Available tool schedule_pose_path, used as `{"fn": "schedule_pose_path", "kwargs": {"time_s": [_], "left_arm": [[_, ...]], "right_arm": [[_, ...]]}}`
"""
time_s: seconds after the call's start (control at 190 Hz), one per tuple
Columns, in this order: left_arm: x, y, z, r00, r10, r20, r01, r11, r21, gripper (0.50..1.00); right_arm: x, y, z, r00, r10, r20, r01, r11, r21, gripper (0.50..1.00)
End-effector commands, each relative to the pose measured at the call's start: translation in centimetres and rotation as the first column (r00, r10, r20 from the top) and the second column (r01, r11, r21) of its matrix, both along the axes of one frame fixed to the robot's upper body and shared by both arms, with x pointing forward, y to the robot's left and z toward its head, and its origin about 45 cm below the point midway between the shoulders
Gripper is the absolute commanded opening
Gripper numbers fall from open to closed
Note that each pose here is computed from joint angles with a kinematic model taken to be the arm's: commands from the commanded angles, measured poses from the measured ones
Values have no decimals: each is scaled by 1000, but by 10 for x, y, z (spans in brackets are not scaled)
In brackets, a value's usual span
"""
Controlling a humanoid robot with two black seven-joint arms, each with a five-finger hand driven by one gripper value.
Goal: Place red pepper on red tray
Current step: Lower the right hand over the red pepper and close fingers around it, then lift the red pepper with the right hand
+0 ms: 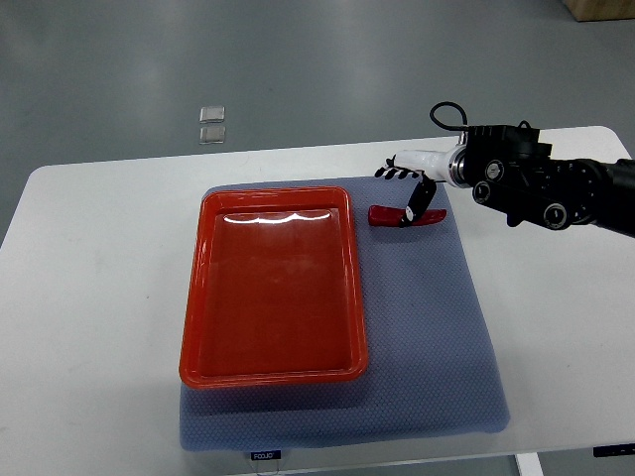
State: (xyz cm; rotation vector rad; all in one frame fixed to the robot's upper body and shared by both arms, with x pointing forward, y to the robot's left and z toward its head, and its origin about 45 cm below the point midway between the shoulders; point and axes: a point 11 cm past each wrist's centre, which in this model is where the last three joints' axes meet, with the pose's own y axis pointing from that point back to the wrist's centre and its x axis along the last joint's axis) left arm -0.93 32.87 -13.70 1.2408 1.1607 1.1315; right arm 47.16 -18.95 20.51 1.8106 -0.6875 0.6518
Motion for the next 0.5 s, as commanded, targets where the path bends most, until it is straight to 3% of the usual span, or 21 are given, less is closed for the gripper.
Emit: {"fn": "schedule_pose_path", "kwargs": {"time_s": [0.0, 0.137, 0.494], "left_arm": [[0, 0, 0, 1000, 0, 0, 0, 1000, 0, 1000], [0, 0, 0, 1000, 0, 0, 0, 1000, 0, 1000], [0, 0, 0, 1000, 0, 0, 0, 1000, 0, 1000]], "right_arm": [[0, 5, -4, 1000, 8, 6, -8, 1000, -14, 864], [-4, 3, -13, 1000, 25, -3, -25, 998, -56, 801], [-9, -5, -22, 999, 35, -11, -36, 996, -86, 801]]}}
